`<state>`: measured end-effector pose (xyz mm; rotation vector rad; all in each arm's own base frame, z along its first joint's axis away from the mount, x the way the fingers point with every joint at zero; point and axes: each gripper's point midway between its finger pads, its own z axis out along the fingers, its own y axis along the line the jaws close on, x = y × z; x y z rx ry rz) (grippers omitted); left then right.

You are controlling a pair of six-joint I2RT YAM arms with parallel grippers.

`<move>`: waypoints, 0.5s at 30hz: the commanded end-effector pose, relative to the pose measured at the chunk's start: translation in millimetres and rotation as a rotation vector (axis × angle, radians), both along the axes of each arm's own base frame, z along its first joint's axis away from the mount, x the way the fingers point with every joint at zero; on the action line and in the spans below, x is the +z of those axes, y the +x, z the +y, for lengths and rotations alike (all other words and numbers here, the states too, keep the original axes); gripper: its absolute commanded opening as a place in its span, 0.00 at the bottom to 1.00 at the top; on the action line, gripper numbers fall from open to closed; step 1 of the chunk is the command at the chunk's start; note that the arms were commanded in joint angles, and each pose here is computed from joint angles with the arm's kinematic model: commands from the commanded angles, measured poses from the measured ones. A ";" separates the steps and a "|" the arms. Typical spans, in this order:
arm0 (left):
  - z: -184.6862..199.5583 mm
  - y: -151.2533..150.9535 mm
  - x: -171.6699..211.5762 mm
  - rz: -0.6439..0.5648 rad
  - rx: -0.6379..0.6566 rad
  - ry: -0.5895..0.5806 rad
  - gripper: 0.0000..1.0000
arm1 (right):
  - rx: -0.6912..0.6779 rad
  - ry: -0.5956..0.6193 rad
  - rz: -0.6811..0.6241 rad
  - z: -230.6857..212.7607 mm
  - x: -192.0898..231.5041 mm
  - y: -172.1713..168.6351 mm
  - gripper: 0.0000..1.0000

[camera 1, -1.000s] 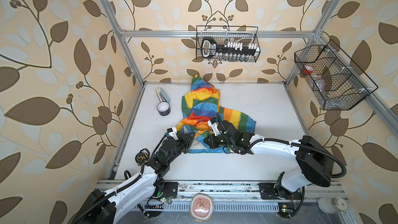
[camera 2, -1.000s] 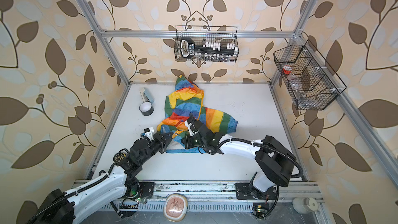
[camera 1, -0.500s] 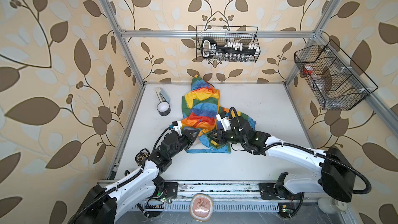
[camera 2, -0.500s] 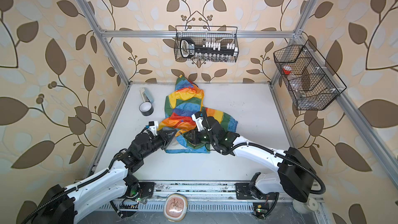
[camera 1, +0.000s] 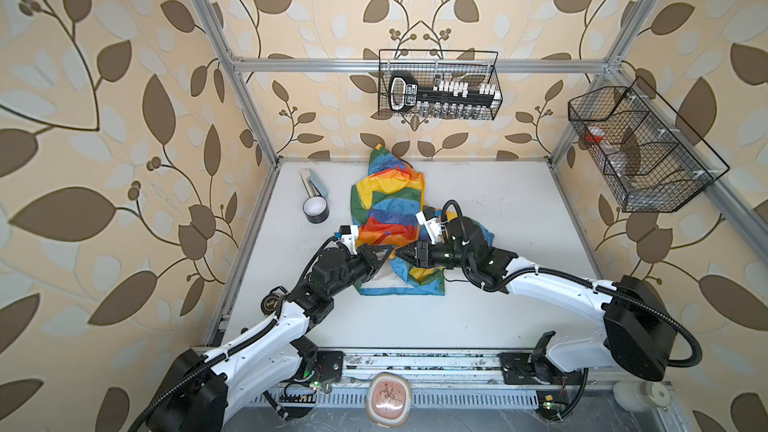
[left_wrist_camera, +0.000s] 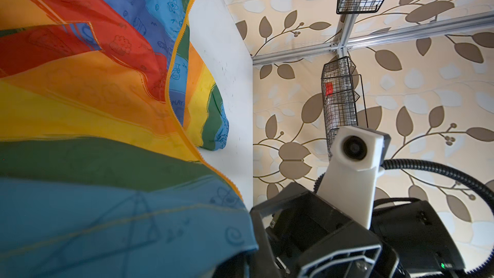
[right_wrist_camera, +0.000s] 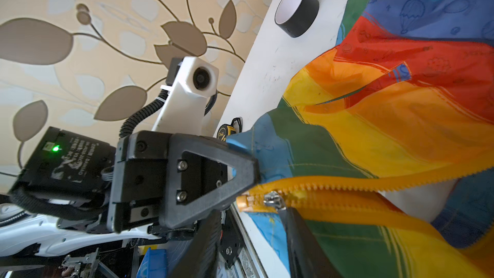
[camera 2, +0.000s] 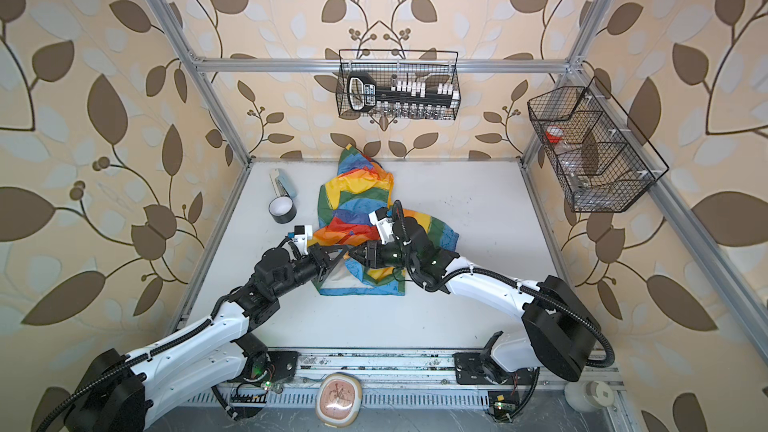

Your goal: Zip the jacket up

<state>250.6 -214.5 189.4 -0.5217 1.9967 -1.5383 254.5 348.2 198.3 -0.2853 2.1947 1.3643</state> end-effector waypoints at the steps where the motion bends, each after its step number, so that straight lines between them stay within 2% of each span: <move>1: -7.7 2.1 33.3 -0.091 -0.029 -0.050 0.00 | 0.015 0.032 0.036 3.0 -7.2 -2.7 0.41; 11: -8.7 2.8 33.2 -0.090 -0.031 -0.053 0.00 | -0.032 0.008 0.058 -11.7 -21.7 -1.7 0.45; 15: -9.4 2.9 33.8 -0.090 -0.032 -0.059 0.00 | -0.031 0.042 0.074 -9.9 -23.3 -3.0 0.46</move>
